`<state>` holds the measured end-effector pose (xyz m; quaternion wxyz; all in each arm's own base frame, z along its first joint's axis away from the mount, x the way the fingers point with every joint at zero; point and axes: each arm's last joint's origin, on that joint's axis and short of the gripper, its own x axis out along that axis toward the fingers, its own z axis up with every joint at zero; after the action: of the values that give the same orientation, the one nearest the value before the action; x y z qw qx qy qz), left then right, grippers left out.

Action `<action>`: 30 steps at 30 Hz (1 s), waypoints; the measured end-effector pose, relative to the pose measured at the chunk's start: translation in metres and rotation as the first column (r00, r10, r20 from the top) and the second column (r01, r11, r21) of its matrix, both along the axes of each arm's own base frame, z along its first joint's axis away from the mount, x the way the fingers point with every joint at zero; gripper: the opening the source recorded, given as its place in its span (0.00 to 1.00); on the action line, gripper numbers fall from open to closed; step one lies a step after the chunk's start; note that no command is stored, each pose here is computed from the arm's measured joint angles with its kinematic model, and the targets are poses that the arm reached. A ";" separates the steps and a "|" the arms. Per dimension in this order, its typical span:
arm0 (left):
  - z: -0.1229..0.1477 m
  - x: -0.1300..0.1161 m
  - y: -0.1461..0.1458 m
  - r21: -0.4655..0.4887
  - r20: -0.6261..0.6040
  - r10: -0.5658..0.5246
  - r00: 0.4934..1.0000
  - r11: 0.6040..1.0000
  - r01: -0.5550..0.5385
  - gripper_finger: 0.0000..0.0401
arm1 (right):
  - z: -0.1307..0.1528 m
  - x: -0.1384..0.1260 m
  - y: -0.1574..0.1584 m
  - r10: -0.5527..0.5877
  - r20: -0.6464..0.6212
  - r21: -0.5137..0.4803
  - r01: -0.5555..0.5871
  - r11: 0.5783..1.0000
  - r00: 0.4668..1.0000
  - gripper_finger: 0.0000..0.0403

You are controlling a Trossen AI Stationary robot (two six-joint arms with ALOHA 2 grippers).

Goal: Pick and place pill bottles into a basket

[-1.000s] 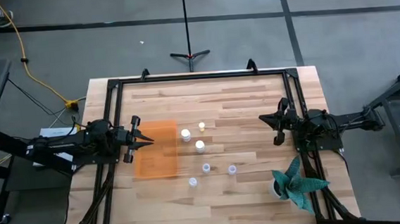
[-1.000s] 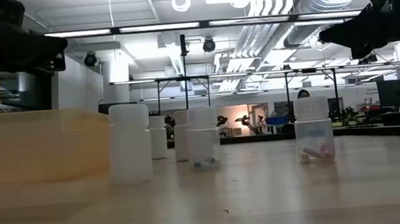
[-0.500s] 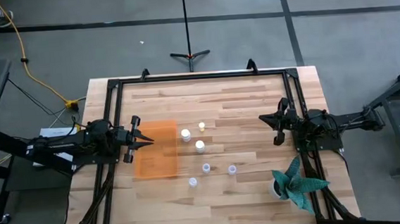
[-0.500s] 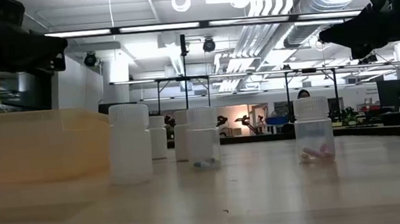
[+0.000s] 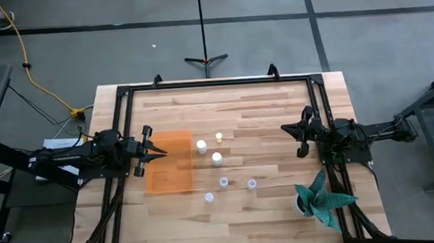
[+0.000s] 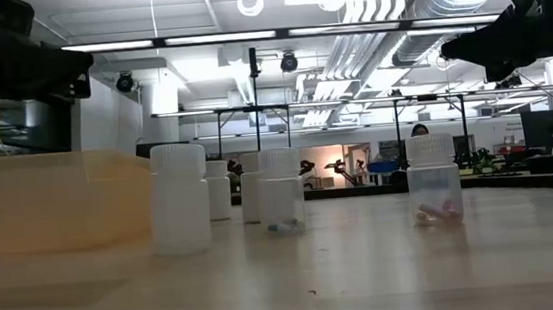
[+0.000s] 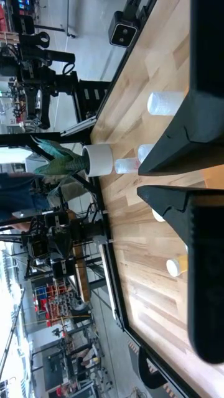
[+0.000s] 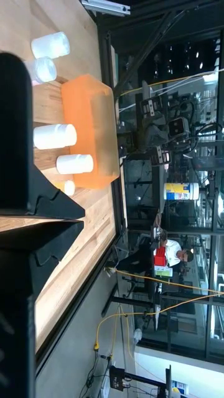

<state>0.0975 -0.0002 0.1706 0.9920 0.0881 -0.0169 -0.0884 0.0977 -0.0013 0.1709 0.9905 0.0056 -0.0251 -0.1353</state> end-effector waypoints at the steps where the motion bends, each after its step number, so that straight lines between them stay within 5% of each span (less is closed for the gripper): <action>1: 0.000 0.000 0.000 0.000 0.000 0.000 1.000 1.000 0.000 0.18 | 0.000 0.000 0.000 0.000 0.000 0.000 0.000 1.000 1.000 0.02; 30: 0.000 0.000 0.000 0.000 0.001 0.000 1.000 1.000 0.000 0.18 | 0.000 0.000 0.000 0.005 0.013 0.035 -0.005 0.999 1.000 0.02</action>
<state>0.0975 -0.0002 0.1707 0.9920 0.0881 -0.0176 -0.0882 0.0977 -0.0012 0.1713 0.9904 0.0236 -0.0290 -0.1331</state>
